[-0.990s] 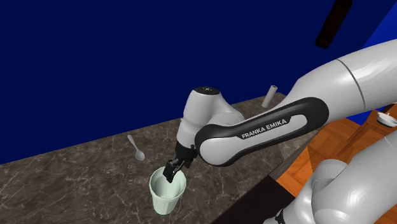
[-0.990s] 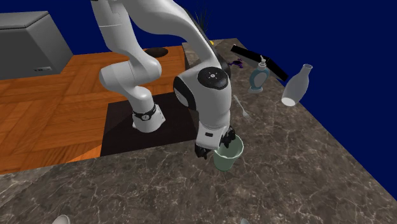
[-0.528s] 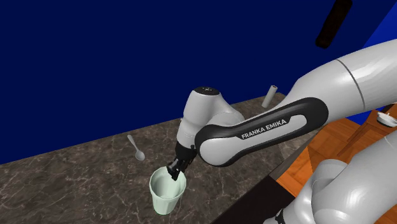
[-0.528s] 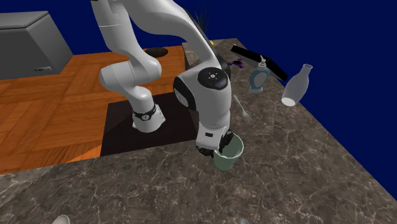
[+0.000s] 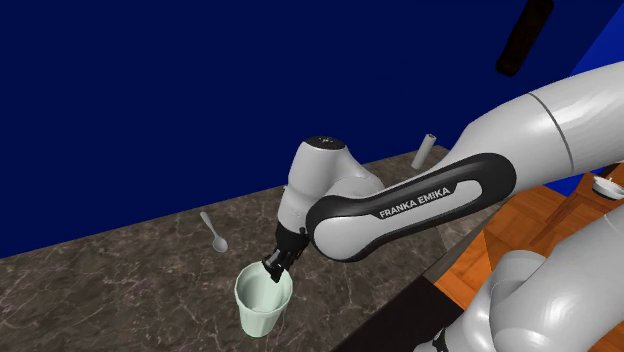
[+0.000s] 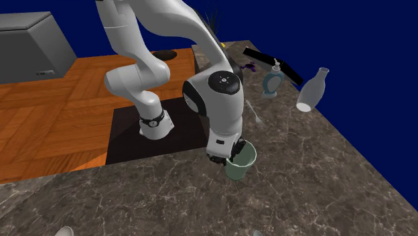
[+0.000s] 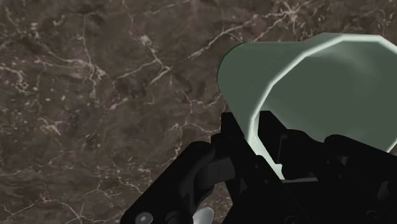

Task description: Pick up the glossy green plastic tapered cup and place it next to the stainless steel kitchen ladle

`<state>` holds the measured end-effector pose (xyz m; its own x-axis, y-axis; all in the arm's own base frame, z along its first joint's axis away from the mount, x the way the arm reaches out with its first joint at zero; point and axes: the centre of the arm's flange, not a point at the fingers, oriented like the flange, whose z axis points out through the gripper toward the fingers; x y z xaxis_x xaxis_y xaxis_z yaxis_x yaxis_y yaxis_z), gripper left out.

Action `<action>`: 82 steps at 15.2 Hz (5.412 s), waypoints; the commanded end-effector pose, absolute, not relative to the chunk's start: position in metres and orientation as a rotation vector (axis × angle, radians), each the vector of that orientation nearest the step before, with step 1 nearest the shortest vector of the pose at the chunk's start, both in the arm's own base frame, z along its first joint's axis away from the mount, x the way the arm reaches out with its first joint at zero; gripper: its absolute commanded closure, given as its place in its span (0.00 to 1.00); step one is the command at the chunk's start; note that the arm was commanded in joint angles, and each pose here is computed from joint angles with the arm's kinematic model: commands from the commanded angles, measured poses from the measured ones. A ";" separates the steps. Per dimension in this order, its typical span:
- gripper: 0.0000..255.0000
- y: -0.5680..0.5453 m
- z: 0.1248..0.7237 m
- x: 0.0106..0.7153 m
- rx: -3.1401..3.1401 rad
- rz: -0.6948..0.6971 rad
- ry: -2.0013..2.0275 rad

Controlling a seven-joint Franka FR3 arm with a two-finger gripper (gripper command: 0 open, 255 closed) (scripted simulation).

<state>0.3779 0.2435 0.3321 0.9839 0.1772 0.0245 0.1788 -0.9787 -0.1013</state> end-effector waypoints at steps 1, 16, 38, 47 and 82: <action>1.00 0.243 0.337 0.377 -3.027 -0.021 -0.273; 1.00 0.243 0.416 0.378 -3.027 -0.021 -0.273; 1.00 0.243 0.532 0.378 -3.027 -0.021 -0.273; 1.00 0.191 0.555 0.372 -3.027 -0.021 -0.273; 1.00 -0.268 0.556 0.321 -3.027 -0.021 -0.273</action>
